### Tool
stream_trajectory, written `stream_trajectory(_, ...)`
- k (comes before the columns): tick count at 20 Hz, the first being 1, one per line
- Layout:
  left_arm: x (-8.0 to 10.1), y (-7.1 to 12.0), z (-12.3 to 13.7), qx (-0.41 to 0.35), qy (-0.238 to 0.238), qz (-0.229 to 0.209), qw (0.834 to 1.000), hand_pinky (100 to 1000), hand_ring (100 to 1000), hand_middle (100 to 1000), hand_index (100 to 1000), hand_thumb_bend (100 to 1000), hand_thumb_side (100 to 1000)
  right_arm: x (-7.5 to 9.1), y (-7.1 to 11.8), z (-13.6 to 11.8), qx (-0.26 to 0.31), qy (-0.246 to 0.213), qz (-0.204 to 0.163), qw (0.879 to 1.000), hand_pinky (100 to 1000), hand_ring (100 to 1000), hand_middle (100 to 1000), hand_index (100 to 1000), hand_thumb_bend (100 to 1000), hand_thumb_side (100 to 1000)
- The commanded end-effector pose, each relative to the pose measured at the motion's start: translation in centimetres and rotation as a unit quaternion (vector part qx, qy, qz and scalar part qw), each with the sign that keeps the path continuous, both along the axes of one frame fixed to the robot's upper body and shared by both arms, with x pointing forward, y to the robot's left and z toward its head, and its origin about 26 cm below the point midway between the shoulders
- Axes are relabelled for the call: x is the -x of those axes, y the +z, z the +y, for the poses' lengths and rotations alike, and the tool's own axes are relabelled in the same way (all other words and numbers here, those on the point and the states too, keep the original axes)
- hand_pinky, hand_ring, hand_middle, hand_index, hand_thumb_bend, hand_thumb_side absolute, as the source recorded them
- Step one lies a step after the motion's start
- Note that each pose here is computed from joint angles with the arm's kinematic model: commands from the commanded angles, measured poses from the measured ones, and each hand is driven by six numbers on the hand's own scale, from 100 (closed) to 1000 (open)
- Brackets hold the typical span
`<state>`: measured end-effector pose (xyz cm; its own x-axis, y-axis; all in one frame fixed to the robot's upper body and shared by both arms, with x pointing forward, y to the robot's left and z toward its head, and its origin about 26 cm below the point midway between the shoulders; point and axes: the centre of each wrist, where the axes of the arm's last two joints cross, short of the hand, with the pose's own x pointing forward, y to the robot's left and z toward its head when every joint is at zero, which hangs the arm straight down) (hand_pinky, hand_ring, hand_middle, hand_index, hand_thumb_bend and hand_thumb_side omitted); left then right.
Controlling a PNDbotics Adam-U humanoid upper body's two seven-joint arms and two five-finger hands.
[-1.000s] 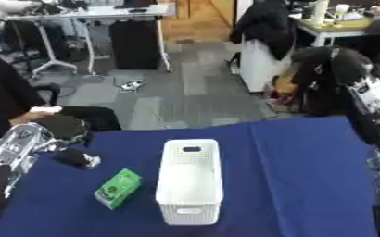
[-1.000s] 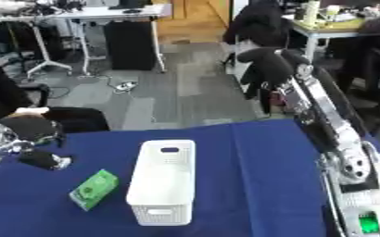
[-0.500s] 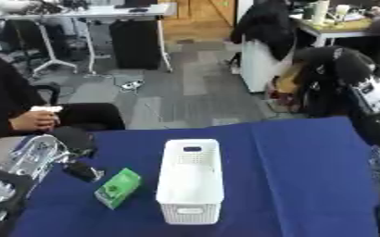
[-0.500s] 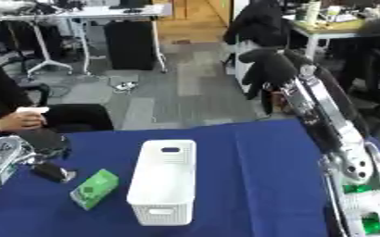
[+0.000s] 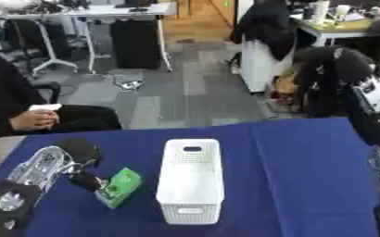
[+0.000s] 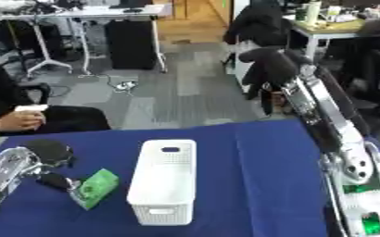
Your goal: Pick up objects on the table and place them in the box.
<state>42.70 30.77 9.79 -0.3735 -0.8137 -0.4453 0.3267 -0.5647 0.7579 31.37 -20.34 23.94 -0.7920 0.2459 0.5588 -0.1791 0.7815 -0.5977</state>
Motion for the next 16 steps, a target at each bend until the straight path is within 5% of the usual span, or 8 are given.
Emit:
stream_trajectory(1, -0.2, 0.7, 0.2, 0.0, 0.002, -0.017, 1.0, 321, 601, 734, 782, 100, 1000, 0.2, 0.8, 0.1, -0.001, 0.004, -0.015, 1.0, 218, 444, 507, 759, 321, 1000)
stream_trajectory(16, -0.2, -1.1, -1.0, -0.001, -0.007, 0.017, 1.0, 352, 615, 743, 809, 100, 1000, 0.2, 0.8, 0.2, -0.002, 0.007, -0.014, 1.0, 217, 443, 507, 759, 321, 1000)
